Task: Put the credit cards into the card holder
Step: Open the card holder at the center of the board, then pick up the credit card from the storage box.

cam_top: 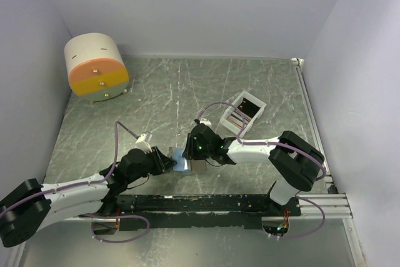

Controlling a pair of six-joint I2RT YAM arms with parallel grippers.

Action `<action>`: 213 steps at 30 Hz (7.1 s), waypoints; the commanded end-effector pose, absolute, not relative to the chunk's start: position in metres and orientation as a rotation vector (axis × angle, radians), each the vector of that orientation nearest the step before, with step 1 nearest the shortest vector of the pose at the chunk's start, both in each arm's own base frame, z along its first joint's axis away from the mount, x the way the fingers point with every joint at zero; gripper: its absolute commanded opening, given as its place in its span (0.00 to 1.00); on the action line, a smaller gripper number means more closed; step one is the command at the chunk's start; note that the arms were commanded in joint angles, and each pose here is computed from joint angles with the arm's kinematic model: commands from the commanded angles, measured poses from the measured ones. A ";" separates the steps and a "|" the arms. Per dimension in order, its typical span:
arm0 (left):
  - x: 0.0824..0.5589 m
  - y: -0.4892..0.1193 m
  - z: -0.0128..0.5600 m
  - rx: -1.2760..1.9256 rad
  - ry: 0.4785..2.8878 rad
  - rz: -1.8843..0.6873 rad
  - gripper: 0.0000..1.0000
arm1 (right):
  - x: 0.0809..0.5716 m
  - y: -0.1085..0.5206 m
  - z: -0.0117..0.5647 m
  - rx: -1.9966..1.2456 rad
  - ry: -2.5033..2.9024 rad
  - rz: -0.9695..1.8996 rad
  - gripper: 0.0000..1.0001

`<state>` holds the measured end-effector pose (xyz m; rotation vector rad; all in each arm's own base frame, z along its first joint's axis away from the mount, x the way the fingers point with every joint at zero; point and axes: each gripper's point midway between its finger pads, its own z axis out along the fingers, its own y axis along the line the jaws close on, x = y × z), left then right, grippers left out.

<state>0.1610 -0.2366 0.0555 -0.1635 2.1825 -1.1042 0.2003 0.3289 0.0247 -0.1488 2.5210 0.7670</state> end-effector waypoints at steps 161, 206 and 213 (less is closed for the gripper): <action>0.140 -0.242 0.087 -0.050 2.148 -1.234 0.08 | 0.396 0.109 0.110 -0.618 2.305 -0.305 0.53; 0.141 -0.236 0.089 -0.142 2.089 -1.286 0.09 | 0.405 0.081 0.031 -0.831 2.256 -0.388 0.26; 0.142 -0.237 0.089 -0.134 2.092 -1.280 0.09 | 0.405 0.083 0.045 -0.799 2.232 -0.386 0.15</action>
